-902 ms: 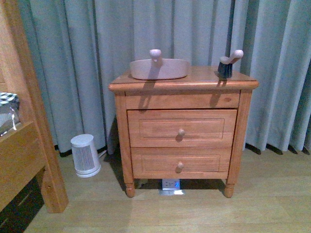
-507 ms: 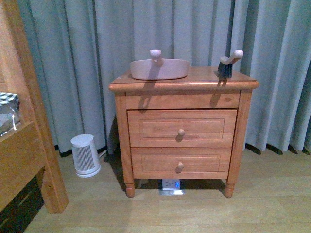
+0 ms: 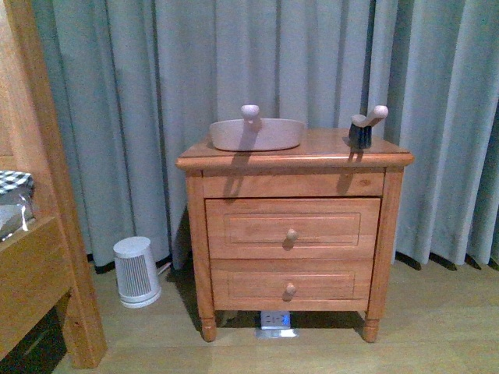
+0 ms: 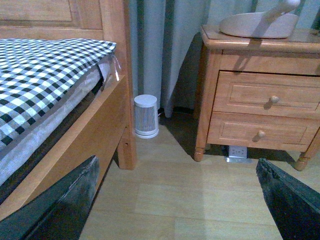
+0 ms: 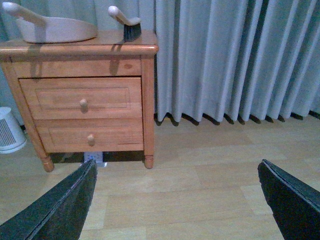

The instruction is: Clean up trash

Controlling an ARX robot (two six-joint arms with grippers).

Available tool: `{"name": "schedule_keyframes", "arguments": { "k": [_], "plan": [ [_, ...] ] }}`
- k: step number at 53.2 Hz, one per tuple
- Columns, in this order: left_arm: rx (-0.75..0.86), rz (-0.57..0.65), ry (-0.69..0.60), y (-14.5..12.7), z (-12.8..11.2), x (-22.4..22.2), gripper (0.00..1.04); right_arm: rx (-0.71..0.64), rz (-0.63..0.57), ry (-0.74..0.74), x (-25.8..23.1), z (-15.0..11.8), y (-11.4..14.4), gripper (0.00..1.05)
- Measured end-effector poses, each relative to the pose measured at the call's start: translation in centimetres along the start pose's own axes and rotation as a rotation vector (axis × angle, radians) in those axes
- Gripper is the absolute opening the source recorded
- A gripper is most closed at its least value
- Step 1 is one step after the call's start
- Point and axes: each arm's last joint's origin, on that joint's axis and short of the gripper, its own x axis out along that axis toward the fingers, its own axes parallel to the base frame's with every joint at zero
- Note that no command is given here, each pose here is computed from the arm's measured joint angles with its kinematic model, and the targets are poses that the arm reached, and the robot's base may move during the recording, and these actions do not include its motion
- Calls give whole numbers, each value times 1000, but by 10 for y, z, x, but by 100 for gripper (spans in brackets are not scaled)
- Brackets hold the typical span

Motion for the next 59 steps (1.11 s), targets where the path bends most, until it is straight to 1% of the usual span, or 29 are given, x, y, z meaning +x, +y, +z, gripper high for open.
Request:
{"name": "schedule_keyframes", "arguments": {
  "k": [59],
  "plan": [
    [0, 0, 0, 0, 0, 0, 97, 0, 0, 0, 0, 0, 0, 97]
  ]
}}
